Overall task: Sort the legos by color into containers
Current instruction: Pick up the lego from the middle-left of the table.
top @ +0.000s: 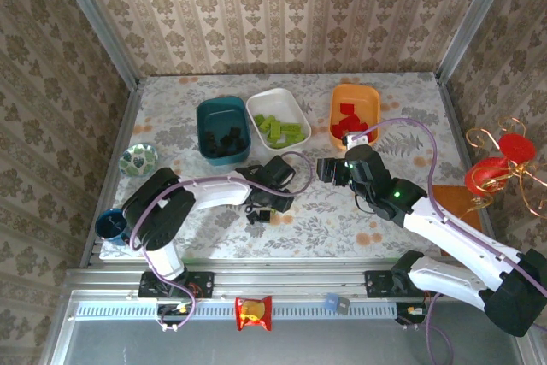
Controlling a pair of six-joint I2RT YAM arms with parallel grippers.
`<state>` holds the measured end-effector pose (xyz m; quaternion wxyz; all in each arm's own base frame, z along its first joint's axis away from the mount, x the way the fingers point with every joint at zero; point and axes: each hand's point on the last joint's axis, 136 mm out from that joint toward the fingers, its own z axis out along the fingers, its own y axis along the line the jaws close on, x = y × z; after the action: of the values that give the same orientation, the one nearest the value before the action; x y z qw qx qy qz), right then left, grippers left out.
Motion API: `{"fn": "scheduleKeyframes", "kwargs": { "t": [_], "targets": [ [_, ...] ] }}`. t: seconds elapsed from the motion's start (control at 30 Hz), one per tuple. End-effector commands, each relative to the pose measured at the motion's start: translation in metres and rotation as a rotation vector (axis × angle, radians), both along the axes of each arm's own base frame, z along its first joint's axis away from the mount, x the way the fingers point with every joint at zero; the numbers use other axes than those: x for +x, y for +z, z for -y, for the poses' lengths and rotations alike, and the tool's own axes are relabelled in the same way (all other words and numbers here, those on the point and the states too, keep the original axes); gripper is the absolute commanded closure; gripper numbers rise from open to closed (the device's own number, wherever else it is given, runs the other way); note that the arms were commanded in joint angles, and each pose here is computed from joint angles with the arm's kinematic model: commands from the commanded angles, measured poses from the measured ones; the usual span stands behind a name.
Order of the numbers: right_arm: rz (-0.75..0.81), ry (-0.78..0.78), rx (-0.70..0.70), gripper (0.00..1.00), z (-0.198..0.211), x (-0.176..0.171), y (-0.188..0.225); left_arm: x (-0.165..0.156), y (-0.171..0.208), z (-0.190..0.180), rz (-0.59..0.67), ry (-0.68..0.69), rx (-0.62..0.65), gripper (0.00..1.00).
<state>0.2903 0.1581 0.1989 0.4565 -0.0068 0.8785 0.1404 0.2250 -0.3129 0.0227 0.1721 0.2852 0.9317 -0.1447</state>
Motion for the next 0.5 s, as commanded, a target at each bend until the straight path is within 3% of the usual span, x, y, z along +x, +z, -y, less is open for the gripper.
{"fn": "scheduleKeyframes", "kwargs": {
  "t": [0.0, 0.3, 0.47],
  "targets": [
    [-0.014, -0.037, -0.006, 0.19, 0.007, 0.001, -0.006, -0.004, 0.002, -0.007, 0.009, 0.0, 0.013, 0.73],
    [-0.011, -0.046, -0.013, 0.18, 0.01, 0.0, -0.005, 0.006, 0.033, -0.001, 0.055, 0.018, -0.064, 0.91],
    [0.003, -0.057, -0.015, 0.18, 0.013, 0.0, -0.001, 0.046, 0.079, -0.025, 0.145, 0.161, -0.183, 0.93]
  ]
}}
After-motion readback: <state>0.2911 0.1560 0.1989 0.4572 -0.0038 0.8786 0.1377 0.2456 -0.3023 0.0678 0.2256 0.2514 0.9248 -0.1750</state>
